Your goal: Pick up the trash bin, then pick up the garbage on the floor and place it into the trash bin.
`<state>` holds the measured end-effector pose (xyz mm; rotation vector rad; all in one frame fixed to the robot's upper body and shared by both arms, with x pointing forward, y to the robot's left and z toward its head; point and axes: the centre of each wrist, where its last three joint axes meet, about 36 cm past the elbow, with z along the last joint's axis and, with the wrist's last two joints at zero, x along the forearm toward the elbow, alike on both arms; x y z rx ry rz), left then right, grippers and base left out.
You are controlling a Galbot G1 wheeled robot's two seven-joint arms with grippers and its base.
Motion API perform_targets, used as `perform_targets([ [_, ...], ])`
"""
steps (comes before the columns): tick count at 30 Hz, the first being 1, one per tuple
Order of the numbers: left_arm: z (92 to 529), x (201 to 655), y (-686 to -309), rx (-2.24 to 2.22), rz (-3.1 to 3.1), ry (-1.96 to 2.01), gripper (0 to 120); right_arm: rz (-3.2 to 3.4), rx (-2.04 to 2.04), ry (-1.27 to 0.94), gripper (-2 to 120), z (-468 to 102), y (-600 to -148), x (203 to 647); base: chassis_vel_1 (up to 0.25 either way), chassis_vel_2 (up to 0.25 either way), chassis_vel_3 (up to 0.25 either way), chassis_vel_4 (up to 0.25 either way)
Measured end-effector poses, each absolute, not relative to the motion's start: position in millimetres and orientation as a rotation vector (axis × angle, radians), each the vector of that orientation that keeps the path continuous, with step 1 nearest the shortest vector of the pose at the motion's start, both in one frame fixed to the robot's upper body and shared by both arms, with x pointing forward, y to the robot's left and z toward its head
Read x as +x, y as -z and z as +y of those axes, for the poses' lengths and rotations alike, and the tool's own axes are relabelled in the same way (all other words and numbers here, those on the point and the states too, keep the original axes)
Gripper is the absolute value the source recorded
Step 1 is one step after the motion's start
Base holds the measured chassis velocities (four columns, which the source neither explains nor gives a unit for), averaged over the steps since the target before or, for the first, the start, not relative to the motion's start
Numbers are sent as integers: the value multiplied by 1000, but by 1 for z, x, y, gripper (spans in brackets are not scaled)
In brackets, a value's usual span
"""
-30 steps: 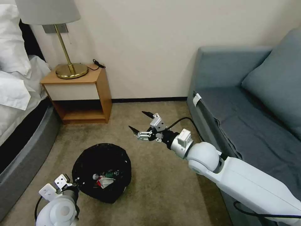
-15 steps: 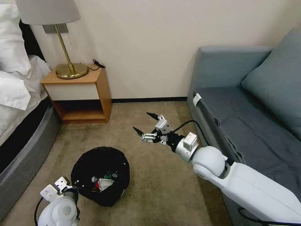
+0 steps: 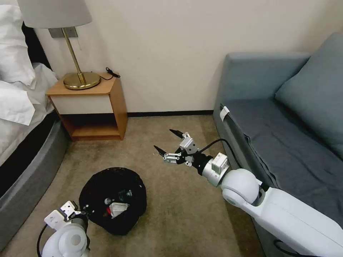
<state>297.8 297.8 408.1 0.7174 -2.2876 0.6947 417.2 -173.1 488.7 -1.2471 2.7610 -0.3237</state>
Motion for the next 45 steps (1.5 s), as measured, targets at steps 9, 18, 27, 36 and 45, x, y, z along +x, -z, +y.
perform_targets([
  [9,299,294,-410,717,-2318,-667,62,2765,-1249,317,86,-173,-487,416,0,0,0,0],
  [18,299,273,-440,587,-2533,-543,94,2798,-1235,243,86,-168,-494,415,0,0,0,0],
  [27,312,260,-458,337,-2781,-441,98,2901,-1074,133,99,-174,-503,407,0,0,0,0],
  [36,318,259,-457,179,-2964,-259,99,2982,-831,63,100,-189,-511,389,0,0,0,0],
  [45,310,255,-462,26,-3073,14,100,2913,-568,-53,100,-201,-526,374,0,0,0,0],
])
